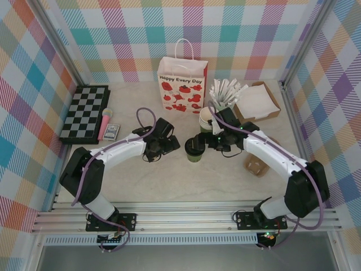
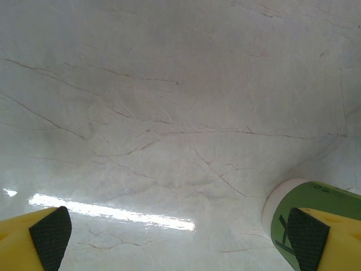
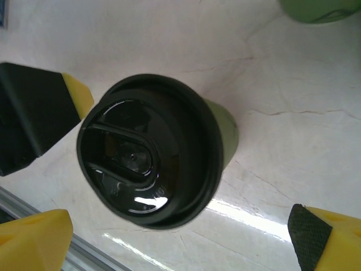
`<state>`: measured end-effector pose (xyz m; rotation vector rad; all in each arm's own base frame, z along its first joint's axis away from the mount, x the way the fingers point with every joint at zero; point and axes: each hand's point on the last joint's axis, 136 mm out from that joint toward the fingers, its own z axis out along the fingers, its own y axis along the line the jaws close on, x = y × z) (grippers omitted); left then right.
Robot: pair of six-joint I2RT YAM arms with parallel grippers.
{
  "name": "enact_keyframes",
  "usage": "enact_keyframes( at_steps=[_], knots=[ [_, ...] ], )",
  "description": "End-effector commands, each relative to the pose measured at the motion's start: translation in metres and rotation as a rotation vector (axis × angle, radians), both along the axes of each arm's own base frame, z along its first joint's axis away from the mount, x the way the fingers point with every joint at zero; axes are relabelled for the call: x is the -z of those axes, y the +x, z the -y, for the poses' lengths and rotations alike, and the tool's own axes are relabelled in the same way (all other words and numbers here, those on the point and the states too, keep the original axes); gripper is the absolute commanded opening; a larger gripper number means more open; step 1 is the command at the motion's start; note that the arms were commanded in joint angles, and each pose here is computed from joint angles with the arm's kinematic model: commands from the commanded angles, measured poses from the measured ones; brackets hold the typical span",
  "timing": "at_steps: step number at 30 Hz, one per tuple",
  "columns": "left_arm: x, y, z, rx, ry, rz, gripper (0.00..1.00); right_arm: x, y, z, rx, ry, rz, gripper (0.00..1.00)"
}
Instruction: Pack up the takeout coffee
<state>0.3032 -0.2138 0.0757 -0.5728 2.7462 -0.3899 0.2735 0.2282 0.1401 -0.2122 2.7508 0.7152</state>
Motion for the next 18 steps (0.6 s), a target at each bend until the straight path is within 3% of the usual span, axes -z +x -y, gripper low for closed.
enact_keyframes(
  at_steps=[1,18],
  knots=[
    [0.005,0.004,0.001,-0.038,-0.026,-0.010,1.00,-0.006,0.007,-0.017,-0.092,0.026,0.051,1.00],
    [0.019,0.005,0.006,-0.035,-0.023,-0.039,1.00,0.006,0.022,-0.035,-0.067,0.026,0.031,1.00]
  ],
)
